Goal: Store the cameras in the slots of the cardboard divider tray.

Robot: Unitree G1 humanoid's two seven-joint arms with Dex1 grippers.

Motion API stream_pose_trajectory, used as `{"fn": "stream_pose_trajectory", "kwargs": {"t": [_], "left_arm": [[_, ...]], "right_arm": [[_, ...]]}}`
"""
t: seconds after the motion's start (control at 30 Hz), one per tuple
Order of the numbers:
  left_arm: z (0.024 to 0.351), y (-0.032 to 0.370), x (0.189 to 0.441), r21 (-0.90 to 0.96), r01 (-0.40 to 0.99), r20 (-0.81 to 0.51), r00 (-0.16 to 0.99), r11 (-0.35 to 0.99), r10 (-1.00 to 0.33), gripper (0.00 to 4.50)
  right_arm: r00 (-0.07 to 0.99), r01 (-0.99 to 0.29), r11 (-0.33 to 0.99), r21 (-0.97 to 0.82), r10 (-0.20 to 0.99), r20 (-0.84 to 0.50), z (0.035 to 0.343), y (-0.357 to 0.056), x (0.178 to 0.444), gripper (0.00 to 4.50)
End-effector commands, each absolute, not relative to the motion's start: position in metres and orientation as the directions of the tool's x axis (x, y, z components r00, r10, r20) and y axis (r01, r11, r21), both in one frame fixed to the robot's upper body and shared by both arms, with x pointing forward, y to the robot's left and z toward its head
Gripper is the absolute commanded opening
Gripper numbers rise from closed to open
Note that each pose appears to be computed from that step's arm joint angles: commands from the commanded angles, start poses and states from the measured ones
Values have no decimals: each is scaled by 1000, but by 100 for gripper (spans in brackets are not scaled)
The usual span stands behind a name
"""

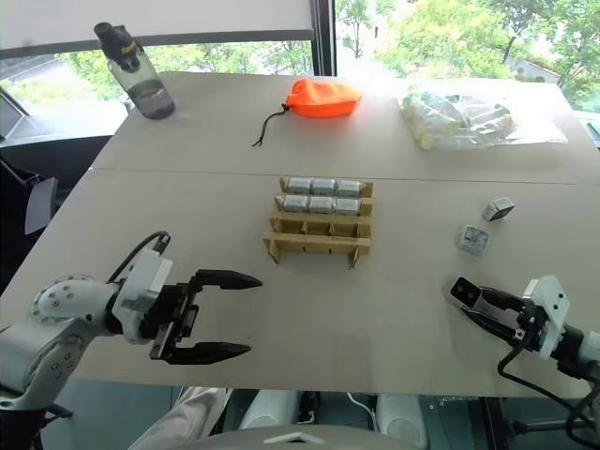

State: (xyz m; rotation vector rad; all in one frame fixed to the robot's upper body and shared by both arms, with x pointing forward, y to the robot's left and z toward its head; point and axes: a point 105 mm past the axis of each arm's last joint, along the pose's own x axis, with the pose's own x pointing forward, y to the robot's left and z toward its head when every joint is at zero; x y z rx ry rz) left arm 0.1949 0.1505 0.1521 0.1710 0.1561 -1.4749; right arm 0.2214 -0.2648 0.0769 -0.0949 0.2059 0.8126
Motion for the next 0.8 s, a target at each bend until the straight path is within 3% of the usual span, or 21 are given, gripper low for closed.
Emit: {"fn": "stream_pose_trajectory", "kwargs": {"t": [0.03, 0.3, 0.47, 0.57, 0.8], "left_arm": [[165, 148, 210, -2, 986, -144, 164, 166, -976, 450], [169, 148, 247, -8, 950, -207, 305, 314, -930, 450], [173, 146, 260, -44, 949, -214, 298, 314, -930, 450], [181, 134, 266, -87, 973, -164, 198, 214, -966, 450], [175, 118, 302, 82, 974, -217, 222, 209, -950, 450]], "right_arm": [[618, -785, 616, -66, 773, -143, 102, -235, 231, 173], [463, -832, 419, -363, 885, -40, 148, -154, 252, 173], [387, -801, 332, -499, 922, -8, 166, -116, 257, 173], [346, -726, 250, -641, 938, -26, 172, -91, 265, 173], [306, -625, 116, -772, 946, -106, 163, -65, 279, 173]]}}
